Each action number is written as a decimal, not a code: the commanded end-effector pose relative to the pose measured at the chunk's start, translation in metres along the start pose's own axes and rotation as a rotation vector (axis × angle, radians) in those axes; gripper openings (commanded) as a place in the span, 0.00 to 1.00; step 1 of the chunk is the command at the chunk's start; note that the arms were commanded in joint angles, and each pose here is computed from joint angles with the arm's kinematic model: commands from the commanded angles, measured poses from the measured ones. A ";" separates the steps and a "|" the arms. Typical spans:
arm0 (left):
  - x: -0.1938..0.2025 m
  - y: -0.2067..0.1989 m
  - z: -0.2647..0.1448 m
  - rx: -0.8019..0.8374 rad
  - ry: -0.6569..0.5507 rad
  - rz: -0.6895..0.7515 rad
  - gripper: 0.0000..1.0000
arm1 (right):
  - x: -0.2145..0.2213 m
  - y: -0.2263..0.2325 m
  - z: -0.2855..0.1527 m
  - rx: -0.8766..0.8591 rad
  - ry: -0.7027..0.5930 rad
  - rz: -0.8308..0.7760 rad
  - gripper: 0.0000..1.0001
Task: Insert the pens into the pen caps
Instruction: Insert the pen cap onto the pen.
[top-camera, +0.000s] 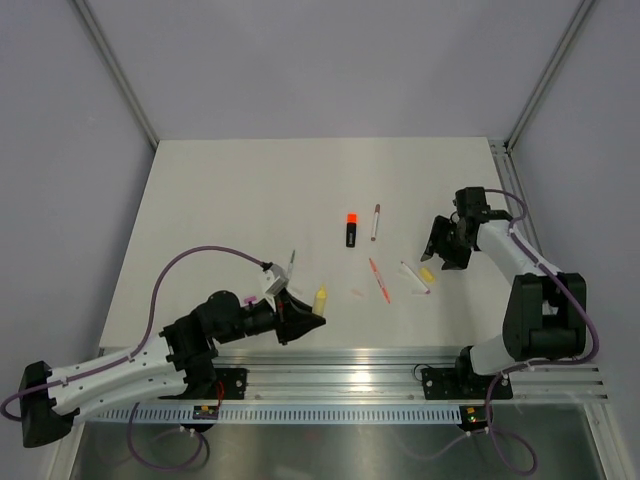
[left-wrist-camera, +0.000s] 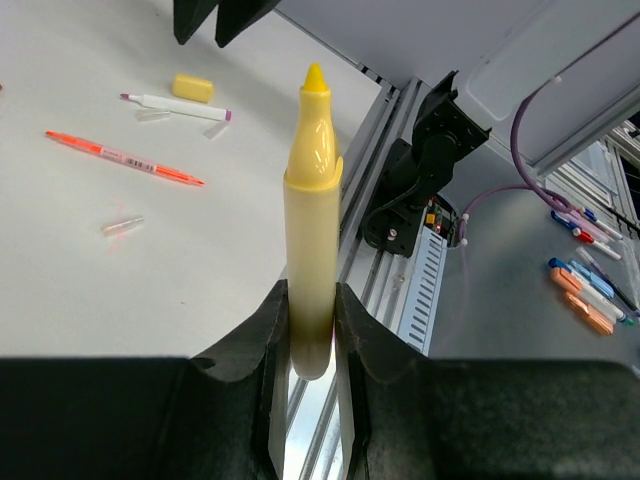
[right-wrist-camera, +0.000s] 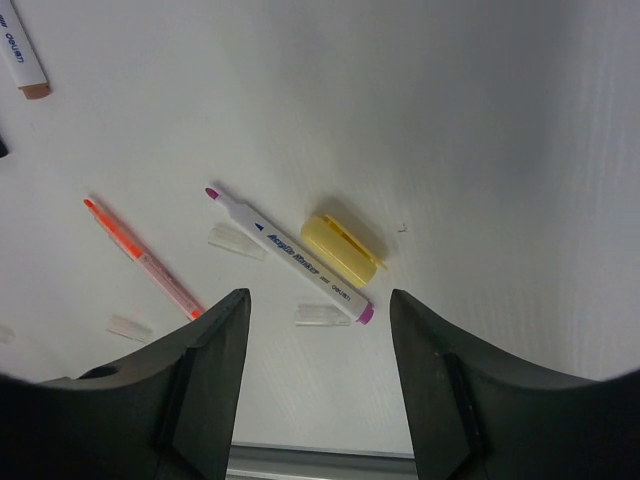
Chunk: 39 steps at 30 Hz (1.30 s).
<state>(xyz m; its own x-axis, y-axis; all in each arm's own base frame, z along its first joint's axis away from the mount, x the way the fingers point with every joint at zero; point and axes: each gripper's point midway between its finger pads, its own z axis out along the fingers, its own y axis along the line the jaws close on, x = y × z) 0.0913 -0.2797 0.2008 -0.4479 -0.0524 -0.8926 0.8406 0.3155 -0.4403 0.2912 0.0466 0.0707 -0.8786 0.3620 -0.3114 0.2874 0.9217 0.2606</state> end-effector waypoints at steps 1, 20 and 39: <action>-0.020 -0.017 0.000 0.084 -0.076 0.023 0.00 | 0.008 0.007 0.001 -0.038 0.112 -0.071 0.65; -0.018 -0.011 -0.002 0.057 -0.086 0.030 0.00 | 0.014 -0.013 0.037 0.052 0.308 -0.087 0.62; -0.012 -0.005 0.000 0.032 -0.069 0.031 0.00 | -0.009 -0.016 0.053 0.121 0.221 -0.011 0.32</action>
<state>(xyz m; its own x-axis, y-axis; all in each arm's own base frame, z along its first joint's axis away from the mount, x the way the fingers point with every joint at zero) 0.0879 -0.2780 0.1974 -0.4466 -0.0505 -0.8933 0.8458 0.3018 -0.4399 0.2901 0.0423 0.0109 -0.9581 0.2859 -0.0151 0.2804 0.9479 0.1514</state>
